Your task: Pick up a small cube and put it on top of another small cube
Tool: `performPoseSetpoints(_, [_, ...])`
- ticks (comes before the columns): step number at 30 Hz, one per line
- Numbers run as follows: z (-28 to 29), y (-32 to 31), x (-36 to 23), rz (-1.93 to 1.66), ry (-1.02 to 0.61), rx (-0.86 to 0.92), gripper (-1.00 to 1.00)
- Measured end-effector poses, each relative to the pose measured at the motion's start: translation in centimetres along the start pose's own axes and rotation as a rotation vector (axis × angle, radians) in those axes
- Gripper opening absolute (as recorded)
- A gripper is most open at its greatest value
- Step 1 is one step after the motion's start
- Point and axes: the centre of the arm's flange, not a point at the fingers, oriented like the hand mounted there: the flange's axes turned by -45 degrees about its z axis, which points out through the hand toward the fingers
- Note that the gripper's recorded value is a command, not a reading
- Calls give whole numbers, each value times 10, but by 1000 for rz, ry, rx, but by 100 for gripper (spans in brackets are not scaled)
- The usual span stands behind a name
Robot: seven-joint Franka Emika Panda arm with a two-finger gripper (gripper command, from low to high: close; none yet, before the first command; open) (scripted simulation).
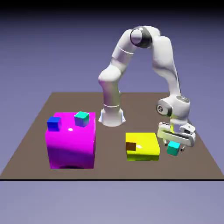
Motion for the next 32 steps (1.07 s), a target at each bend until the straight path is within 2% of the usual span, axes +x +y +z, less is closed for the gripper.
performPoseSetpoints(6, [-75,-3,-10,-2,4,1,-100])
performPoseSetpoints(14, [-135,-76,-131,-9,29,-1,-100])
performPoseSetpoints(22, [-187,-174,-201,-59,0,-5,-100])
performPoseSetpoints(28, [-127,-173,-200,-59,2,-6,-100])
performPoseSetpoints(29, [-117,-174,-199,-59,0,-5,100])
performPoseSetpoints(32, [-129,-172,-200,-60,2,-7,100])
